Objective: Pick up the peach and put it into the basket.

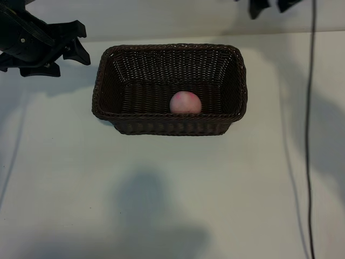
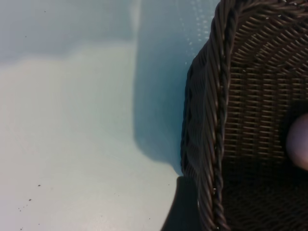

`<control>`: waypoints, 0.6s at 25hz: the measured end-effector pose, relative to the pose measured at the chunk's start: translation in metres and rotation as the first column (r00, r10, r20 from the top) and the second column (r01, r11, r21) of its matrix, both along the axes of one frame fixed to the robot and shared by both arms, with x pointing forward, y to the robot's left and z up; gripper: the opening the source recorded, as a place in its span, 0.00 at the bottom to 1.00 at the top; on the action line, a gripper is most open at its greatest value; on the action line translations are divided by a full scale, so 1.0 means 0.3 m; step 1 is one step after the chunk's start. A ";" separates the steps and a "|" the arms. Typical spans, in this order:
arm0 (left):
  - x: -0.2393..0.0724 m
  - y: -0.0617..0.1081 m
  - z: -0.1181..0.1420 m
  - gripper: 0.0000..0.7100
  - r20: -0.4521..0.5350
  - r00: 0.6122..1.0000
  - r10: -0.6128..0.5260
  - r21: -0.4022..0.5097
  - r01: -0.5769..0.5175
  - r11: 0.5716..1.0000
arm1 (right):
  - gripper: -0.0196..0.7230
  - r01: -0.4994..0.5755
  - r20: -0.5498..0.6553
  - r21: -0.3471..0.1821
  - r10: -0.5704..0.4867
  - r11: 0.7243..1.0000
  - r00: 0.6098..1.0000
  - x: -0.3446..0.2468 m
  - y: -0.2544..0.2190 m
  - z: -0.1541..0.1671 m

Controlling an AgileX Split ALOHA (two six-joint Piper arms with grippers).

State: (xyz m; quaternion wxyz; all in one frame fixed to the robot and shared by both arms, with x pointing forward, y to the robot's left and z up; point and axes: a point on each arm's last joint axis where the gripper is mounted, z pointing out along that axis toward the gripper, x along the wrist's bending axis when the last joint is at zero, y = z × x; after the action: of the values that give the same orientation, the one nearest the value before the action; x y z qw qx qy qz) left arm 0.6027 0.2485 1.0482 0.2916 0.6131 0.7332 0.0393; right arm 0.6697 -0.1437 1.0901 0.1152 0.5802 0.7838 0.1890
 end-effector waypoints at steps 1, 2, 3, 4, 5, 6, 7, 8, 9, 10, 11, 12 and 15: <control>0.000 0.000 0.000 0.83 0.000 1.000 0.000 0.000 0.000 1.000 | 0.76 0.006 -0.010 -0.006 -0.006 1.000 1.000 -0.002 -0.015 -0.007; 0.000 0.000 0.000 0.83 0.000 1.000 0.000 0.000 0.000 1.000 | 0.76 0.006 -0.025 -0.021 -0.006 1.000 1.000 -0.005 -0.023 -0.023; 0.000 0.000 0.000 0.83 0.000 1.000 0.000 0.000 0.000 1.000 | 0.76 0.004 -0.038 -0.028 -0.005 1.000 0.999 -0.009 -0.027 -0.035; 0.000 0.000 0.000 0.83 0.000 1.000 0.000 0.000 0.000 1.000 | 0.76 0.000 -0.052 -0.039 -0.002 0.999 0.999 -0.014 -0.029 -0.050; 0.000 0.000 0.000 0.83 0.000 1.000 0.000 0.000 0.000 1.000 | 0.76 -0.005 -0.071 -0.048 0.001 0.999 0.997 -0.017 -0.031 -0.070; 0.000 0.000 0.000 0.83 0.000 1.000 0.000 0.000 0.000 1.000 | 0.76 -0.009 -0.087 -0.055 0.004 0.998 0.996 -0.021 -0.031 -0.087; 0.000 0.000 0.000 0.83 0.000 1.000 0.000 0.000 0.000 1.000 | 0.76 -0.011 -0.101 -0.060 0.005 0.998 0.995 -0.024 -0.032 -0.100; 0.000 0.000 0.000 0.83 0.000 1.000 0.000 0.000 0.000 1.000 | 0.76 -0.013 -0.107 -0.068 0.005 0.998 0.994 -0.026 -0.034 -0.107; 0.000 0.000 0.000 0.83 0.000 1.000 0.000 0.000 0.000 1.000 | 0.76 -0.014 -0.113 -0.063 0.007 0.998 0.994 -0.027 -0.032 -0.112; 0.000 0.000 0.000 0.83 0.000 1.000 0.000 0.000 0.000 1.000 | 0.76 -0.015 -0.113 -0.070 0.007 0.997 0.994 -0.027 -0.034 -0.114; 0.000 0.000 0.000 0.83 0.000 1.000 0.000 0.000 0.000 1.000 | 0.76 -0.016 -0.113 -0.071 0.008 0.997 0.994 -0.027 -0.034 -0.114; 0.000 0.000 0.000 0.83 0.000 1.000 0.000 0.000 0.000 1.000 | 0.76 -0.016 -0.114 -0.071 0.008 0.997 0.993 -0.027 -0.034 -0.115; 0.000 -0.001 0.000 0.83 0.000 1.000 -0.001 0.000 0.001 1.000 | 0.76 -0.016 -0.114 -0.071 0.008 0.997 0.993 -0.027 -0.034 -0.115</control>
State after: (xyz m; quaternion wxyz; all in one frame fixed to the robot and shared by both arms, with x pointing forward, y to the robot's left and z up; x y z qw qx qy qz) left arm 0.6027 0.2482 1.0482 0.2916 0.6134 0.7329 0.0392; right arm 0.6615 -0.1540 1.0556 0.0901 0.5808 0.7988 0.1282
